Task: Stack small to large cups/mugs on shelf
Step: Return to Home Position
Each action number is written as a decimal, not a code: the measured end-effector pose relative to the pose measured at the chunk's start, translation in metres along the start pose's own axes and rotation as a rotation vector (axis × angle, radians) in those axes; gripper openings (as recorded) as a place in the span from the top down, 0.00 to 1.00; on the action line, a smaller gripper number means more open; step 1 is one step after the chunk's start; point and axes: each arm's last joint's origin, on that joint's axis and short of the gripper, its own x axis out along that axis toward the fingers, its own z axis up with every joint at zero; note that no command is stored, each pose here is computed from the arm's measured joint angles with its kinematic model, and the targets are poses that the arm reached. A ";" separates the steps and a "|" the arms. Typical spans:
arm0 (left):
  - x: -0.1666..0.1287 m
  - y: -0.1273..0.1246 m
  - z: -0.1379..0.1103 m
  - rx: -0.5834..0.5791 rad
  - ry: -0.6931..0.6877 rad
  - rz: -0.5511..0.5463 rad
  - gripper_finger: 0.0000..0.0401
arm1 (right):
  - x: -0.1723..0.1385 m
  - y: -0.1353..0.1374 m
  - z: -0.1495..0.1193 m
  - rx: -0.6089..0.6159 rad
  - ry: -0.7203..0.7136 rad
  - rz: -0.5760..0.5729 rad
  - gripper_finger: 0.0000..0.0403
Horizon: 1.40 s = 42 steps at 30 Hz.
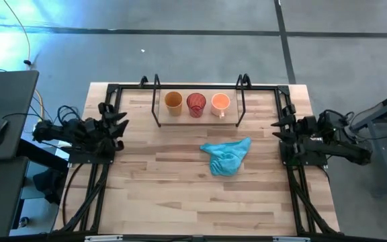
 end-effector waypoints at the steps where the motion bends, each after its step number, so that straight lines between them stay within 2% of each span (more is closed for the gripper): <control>1: 0.000 0.000 0.000 0.019 0.008 0.003 0.70 | 0.000 0.000 0.000 -0.008 0.000 -0.004 0.68; 9: 0.008 0.010 0.003 0.089 0.099 -0.004 0.70 | 0.000 -0.002 0.002 -0.021 -0.014 -0.056 0.68; 14: 0.010 0.017 0.000 -0.012 0.147 -0.063 0.70 | 0.000 -0.003 0.001 0.015 -0.029 -0.104 0.68; 18: 0.006 0.019 -0.022 -0.097 0.217 -0.053 0.70 | 0.002 -0.004 -0.002 0.018 -0.039 -0.106 0.68; 24: 0.002 0.019 -0.040 -0.148 0.158 -0.028 0.70 | 0.002 -0.004 -0.003 0.043 -0.043 -0.135 0.68; 30: 0.001 0.019 -0.045 -0.194 0.216 -0.018 0.70 | 0.002 -0.005 -0.003 0.043 -0.036 -0.138 0.68; 35: 0.001 0.017 -0.047 -0.226 0.237 -0.060 0.70 | 0.002 -0.004 -0.007 0.045 0.000 -0.138 0.68; 42: -0.001 0.016 -0.052 -0.315 0.294 -0.078 0.70 | 0.002 -0.004 -0.013 0.105 0.055 -0.139 0.68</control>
